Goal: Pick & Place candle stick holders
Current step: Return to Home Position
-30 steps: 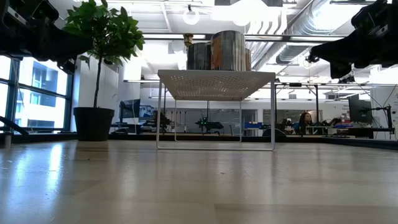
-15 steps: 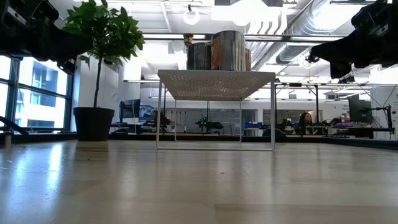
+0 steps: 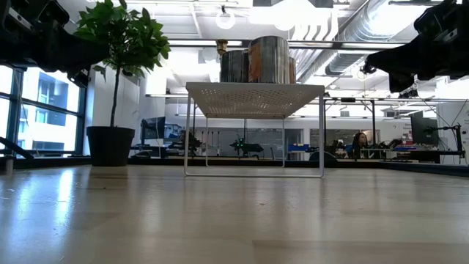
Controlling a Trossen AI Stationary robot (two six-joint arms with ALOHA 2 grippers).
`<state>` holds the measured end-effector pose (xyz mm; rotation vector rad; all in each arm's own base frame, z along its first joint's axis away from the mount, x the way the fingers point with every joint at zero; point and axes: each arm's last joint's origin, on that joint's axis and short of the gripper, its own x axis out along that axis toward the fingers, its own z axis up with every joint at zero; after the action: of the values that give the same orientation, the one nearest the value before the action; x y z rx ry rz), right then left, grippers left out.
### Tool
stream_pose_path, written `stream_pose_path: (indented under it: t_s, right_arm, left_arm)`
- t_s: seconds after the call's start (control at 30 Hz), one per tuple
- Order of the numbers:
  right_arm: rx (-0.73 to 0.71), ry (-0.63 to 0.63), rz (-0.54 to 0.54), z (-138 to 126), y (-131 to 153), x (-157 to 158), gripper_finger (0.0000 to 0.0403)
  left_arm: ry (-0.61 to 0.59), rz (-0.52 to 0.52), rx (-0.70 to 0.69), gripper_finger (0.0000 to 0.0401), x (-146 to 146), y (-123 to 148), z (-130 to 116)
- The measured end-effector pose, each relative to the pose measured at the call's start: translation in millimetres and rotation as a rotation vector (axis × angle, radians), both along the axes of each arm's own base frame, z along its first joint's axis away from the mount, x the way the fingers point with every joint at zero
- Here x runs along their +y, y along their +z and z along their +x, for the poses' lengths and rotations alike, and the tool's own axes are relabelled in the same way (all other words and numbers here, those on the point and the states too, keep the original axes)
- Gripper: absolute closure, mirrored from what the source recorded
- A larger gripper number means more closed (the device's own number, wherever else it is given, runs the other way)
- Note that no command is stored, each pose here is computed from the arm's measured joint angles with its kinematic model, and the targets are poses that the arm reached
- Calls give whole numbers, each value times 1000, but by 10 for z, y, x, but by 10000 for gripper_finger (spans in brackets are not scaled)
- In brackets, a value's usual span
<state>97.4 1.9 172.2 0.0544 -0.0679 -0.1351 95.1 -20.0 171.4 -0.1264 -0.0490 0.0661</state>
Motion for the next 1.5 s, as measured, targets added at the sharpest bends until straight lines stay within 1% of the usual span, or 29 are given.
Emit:
stream_pose_path:
  t_s: [0.93, 1.5]
  right_arm:
    - [0, 0, 0, 0, 0, 0, 402]
    - [0, 0, 0, 0, 0, 0, 394]
  left_arm:
    - [0, 0, 0, 400, 0, 0, 0]
    - [0, 0, 0, 400, 0, 0, 0]
